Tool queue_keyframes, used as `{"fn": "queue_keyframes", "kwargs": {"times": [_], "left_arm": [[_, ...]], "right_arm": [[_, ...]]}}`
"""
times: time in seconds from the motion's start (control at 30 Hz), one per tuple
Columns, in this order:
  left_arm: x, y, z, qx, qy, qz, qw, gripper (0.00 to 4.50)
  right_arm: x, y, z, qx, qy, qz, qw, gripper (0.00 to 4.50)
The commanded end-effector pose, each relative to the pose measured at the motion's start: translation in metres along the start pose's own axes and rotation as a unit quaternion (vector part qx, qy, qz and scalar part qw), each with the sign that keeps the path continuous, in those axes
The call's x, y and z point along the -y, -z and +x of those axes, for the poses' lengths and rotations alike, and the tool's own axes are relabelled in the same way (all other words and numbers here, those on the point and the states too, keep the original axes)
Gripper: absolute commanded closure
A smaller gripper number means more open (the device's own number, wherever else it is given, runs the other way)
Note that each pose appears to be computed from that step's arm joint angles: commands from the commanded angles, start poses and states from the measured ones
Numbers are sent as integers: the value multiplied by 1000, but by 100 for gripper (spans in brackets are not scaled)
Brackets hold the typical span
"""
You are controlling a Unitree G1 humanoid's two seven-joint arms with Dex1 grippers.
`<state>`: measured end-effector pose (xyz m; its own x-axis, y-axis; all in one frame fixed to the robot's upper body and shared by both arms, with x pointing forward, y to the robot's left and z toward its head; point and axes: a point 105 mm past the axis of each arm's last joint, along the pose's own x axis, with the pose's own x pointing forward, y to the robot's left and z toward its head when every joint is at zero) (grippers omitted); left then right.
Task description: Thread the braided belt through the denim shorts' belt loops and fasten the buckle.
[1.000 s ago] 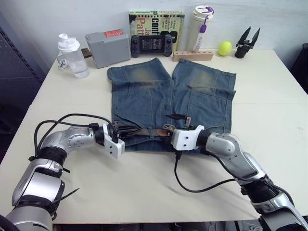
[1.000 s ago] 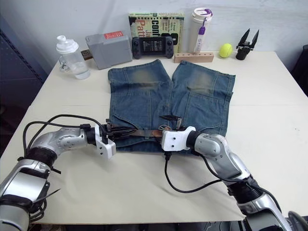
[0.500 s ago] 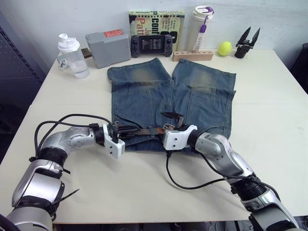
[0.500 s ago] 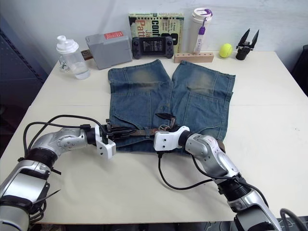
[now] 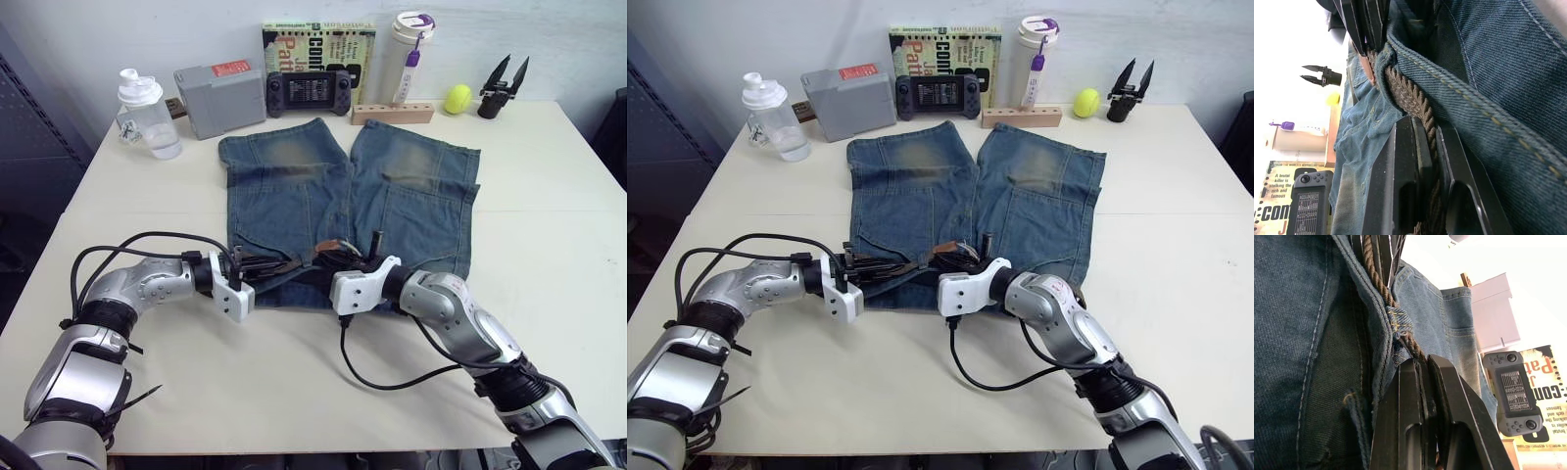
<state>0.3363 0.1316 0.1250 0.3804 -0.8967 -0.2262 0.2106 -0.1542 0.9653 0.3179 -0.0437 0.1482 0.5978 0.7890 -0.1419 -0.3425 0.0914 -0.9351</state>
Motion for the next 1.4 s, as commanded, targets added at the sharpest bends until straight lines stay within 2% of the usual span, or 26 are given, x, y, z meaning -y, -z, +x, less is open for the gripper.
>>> {"fn": "queue_keyframes", "kwargs": {"times": [0.03, 0.3, 0.53, 0.6, 0.63, 0.67, 0.77, 0.93, 1.17, 1.33, 1.4], "left_arm": [[22, -7, 6, 13, 30, -17, 999, 450], [23, -7, 5, 11, 31, -19, 999, 450], [23, -7, 5, 11, 31, -19, 999, 450], [22, -6, 5, 11, 31, -19, 999, 450], [22, -6, 5, 11, 31, -20, 999, 450], [22, -6, 5, 11, 31, -20, 999, 450], [23, -6, 6, 10, 32, -21, 999, 450], [21, -7, 6, 13, 30, -19, 999, 450], [20, -15, 8, 36, 27, -5, 999, 450], [21, -16, 9, 35, 23, -8, 999, 450], [23, -15, 8, 32, 25, -8, 999, 450]], "right_arm": [[4, -11, 0, 19, 7, 5, 1000, 431], [-1, -5, -1, 4, -6, 37, 999, 431], [5, -4, -2, 2, 20, 43, 999, 431], [5, -3, -3, 0, 22, 42, 999, 371], [5, -3, -3, -1, 22, 41, 999, 357], [5, -3, -3, 0, 23, 40, 999, 304], [5, -2, -5, -2, 24, 40, 999, 189], [2, 2, -8, -11, 23, 38, 999, 189], [7, 6, 1, -18, 29, 29, 999, 189], [8, 5, 6, -13, 29, 26, 999, 189], [7, 3, 6, -9, 28, 26, 999, 239]]}}
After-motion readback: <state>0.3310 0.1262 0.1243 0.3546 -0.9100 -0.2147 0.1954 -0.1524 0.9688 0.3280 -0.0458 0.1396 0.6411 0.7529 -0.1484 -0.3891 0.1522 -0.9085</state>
